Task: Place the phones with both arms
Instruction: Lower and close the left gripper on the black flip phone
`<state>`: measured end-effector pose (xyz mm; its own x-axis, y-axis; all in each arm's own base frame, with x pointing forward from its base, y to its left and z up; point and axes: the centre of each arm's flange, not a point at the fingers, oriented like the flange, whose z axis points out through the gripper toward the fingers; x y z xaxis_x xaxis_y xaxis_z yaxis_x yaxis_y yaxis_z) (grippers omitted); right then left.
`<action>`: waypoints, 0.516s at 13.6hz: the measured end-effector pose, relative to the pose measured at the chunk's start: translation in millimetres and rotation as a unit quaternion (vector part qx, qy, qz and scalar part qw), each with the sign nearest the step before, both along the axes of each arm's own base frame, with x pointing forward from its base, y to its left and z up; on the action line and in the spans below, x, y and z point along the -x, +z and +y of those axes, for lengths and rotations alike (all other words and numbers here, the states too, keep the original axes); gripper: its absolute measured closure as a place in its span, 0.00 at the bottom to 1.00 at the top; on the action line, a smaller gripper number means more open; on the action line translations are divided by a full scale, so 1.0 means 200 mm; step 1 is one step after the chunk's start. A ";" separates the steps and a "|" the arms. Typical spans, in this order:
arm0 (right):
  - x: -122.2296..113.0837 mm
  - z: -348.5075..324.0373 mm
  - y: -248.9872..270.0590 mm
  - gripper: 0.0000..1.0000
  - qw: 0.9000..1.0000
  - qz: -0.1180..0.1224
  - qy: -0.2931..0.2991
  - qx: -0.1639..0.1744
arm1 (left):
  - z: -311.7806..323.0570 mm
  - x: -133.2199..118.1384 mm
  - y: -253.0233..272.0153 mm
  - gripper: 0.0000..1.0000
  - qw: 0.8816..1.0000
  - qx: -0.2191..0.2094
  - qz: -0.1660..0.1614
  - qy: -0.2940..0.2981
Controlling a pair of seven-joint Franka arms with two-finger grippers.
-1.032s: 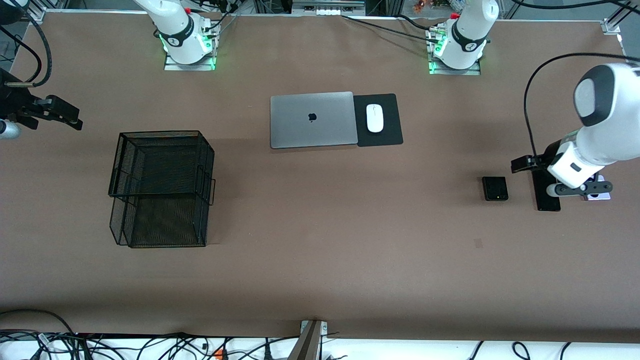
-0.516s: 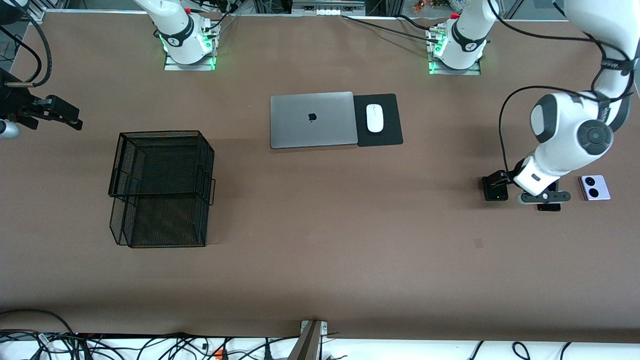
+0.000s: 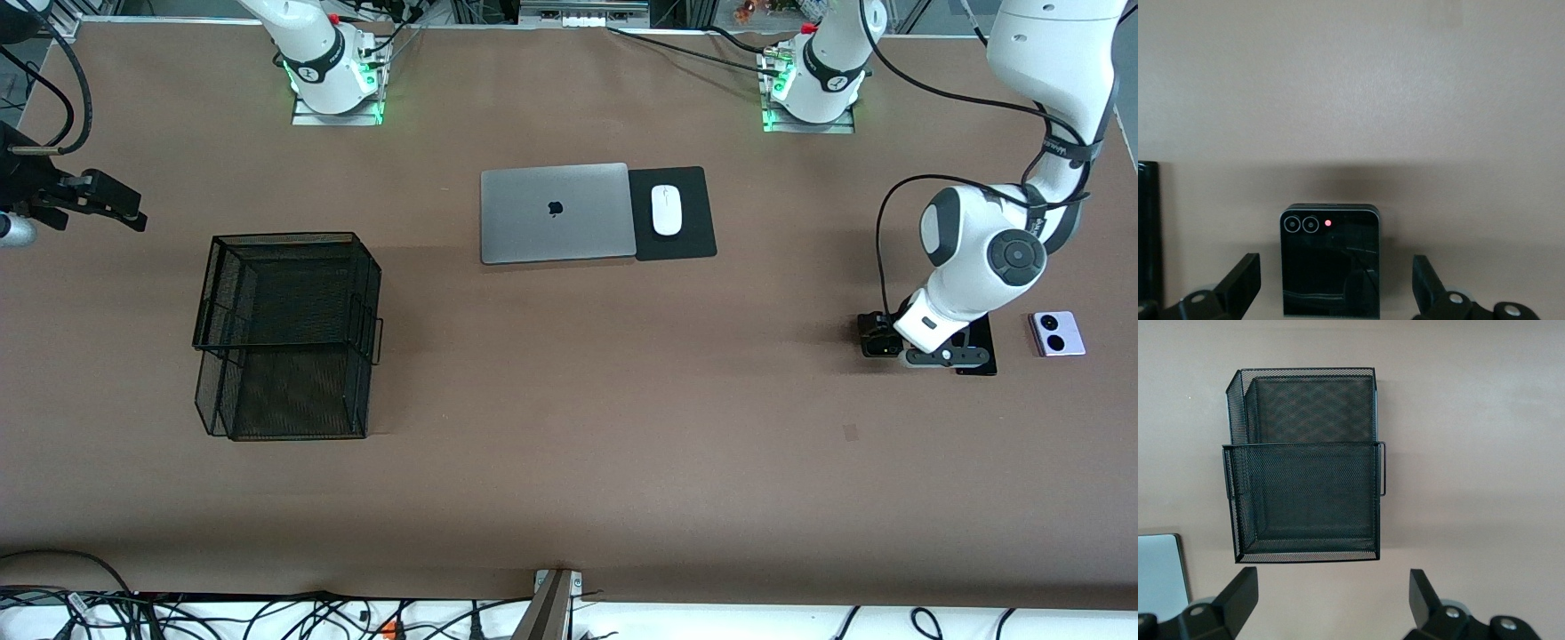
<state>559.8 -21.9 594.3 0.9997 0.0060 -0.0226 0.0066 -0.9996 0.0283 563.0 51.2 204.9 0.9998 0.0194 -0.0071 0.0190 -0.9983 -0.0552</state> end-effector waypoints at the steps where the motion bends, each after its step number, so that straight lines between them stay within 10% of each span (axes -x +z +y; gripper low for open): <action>1: 0.00 0.00 0.00 0.00 1.000 0.000 0.000 0.000 | 0.00 0.01 -0.02 0.00 1.000 0.000 0.000 0.000; 7: 0.00 0.00 0.00 0.00 1.000 0.000 0.000 0.000 | 0.01 0.03 -0.13 0.00 1.000 0.002 0.006 0.001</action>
